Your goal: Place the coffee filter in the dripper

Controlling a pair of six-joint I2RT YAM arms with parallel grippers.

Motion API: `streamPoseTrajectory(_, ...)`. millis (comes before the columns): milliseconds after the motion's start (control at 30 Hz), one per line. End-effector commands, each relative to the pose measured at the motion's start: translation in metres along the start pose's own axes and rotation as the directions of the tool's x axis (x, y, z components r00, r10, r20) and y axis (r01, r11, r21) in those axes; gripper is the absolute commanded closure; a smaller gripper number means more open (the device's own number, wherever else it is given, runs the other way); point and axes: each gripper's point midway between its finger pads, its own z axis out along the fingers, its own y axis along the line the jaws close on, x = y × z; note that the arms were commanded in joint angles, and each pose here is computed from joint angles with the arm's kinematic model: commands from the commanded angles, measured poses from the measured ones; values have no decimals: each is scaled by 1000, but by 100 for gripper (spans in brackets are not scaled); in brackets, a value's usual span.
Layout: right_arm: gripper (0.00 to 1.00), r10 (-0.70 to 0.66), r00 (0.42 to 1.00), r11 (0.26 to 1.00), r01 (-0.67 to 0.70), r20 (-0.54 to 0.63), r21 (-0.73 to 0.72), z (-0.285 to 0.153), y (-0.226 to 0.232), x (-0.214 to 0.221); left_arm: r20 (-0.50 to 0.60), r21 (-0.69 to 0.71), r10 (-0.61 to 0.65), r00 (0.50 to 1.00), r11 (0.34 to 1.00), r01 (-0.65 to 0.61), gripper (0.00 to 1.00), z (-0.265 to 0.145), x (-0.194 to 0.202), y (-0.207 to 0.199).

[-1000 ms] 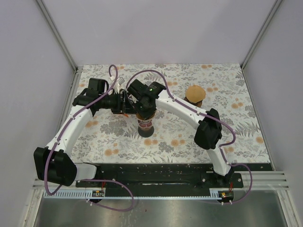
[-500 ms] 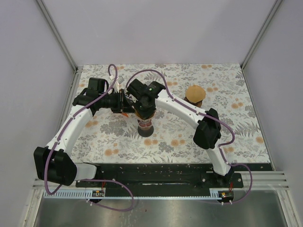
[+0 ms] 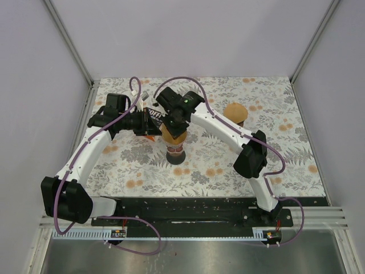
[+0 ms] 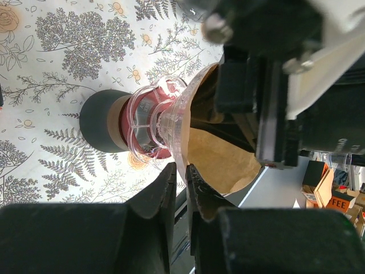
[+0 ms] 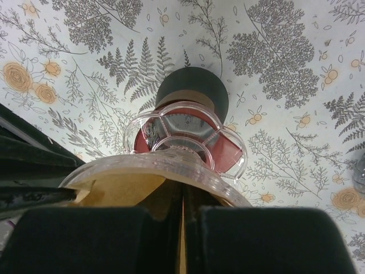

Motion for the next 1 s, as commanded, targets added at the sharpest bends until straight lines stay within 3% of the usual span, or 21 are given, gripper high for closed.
streamPoseTrajectory(0,100,-14,996,999,16,84,-35,-35,1,-19,32,-9,44,999,999,-43,85,-1,-11,0)
streamPoseTrajectory(467,100,-36,982,993,56,187,-100,-90,9,-33,34,-13,48,998,999,-47,83,-2,-11,0)
streamPoseTrajectory(967,100,42,955,997,-19,293,-81,-122,-31,-40,45,-11,62,997,998,-62,67,-5,-15,-3)
